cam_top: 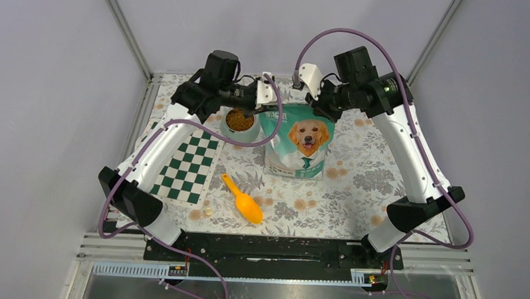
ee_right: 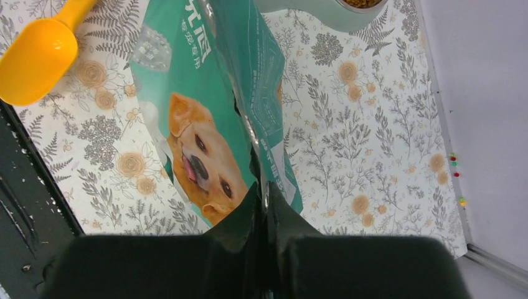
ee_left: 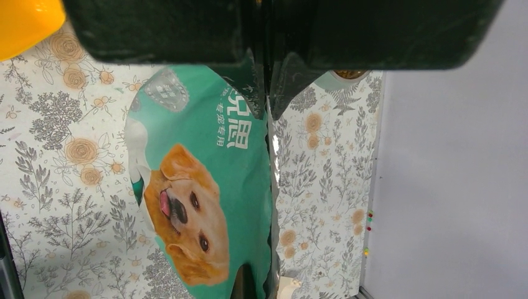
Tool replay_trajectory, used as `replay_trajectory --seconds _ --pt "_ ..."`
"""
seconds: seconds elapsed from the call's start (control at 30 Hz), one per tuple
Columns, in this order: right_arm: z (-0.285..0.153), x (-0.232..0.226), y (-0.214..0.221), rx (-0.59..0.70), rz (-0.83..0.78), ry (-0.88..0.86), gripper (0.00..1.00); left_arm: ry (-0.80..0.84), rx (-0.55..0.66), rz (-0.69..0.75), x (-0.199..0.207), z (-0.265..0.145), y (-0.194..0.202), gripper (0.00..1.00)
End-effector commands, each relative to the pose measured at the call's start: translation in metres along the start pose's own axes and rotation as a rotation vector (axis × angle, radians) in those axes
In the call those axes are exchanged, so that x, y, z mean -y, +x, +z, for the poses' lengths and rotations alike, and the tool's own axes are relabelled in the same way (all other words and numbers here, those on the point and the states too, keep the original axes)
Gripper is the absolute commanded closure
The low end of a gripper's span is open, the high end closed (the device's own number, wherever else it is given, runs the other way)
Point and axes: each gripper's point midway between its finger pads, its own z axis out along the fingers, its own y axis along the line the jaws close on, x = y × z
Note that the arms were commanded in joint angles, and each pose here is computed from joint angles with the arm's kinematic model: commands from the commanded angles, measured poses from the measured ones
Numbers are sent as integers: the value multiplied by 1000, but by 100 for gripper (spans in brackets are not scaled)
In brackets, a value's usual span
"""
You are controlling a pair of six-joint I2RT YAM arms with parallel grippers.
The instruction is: Serve the pet food
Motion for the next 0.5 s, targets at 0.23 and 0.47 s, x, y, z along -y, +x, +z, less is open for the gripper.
replay_trajectory --seconds 0.23,0.47 --pt "-39 23 19 -23 49 176 74 -42 -1 41 -2 -19 -11 100" --pt "-47 29 21 2 76 219 100 -44 2 39 -3 -19 -12 100"
